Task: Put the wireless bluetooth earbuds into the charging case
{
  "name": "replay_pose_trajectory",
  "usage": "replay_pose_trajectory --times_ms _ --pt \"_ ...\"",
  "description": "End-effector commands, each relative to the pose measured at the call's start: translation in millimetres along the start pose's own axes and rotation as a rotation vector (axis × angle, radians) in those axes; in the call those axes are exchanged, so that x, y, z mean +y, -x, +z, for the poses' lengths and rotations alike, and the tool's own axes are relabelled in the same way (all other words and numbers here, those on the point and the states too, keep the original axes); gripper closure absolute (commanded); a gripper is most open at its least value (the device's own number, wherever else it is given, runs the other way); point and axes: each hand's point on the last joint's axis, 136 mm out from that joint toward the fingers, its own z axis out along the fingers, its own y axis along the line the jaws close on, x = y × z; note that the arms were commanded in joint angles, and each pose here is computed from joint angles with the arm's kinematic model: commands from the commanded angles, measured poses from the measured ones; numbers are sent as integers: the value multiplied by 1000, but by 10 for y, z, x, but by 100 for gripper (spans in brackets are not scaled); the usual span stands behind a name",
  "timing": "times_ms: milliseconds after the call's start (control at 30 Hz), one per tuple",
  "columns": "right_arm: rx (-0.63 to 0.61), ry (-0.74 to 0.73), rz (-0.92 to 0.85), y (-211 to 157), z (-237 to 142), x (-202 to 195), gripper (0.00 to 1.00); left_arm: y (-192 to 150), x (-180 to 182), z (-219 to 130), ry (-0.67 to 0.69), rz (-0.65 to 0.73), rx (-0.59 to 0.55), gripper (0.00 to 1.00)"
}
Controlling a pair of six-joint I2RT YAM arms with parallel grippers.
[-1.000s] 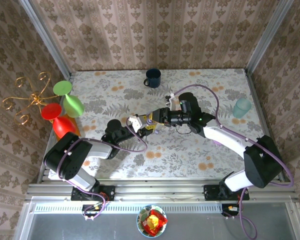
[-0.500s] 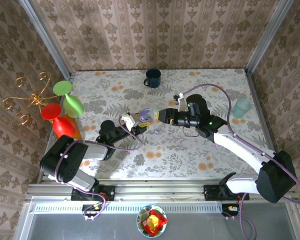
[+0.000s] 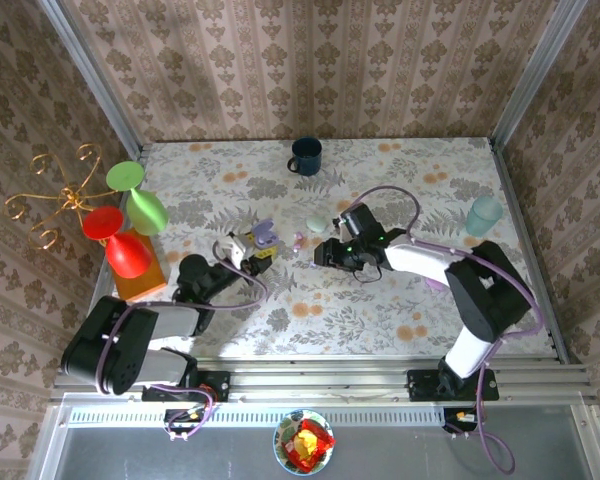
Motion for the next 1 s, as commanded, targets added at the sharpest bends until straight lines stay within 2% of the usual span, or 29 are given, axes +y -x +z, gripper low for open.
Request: replay_pose_trajectory --times_ms 0,200,367,667,967 --pt "-30 -9 -67 167 65 76 53 85 32 -71 27 2 -34 66" --pt "-23 -46 -86 381 280 42 52 45 48 -113 36 -2 -26 66" --pt "21 -2 -115 509 497 163 51 51 71 -125 43 -1 -27 66" --pt "137 34 -157 473 715 187 51 50 73 -148 44 0 -28 66" --pt "198 75 -141 346 662 87 51 45 72 -130 36 -1 -25 66"
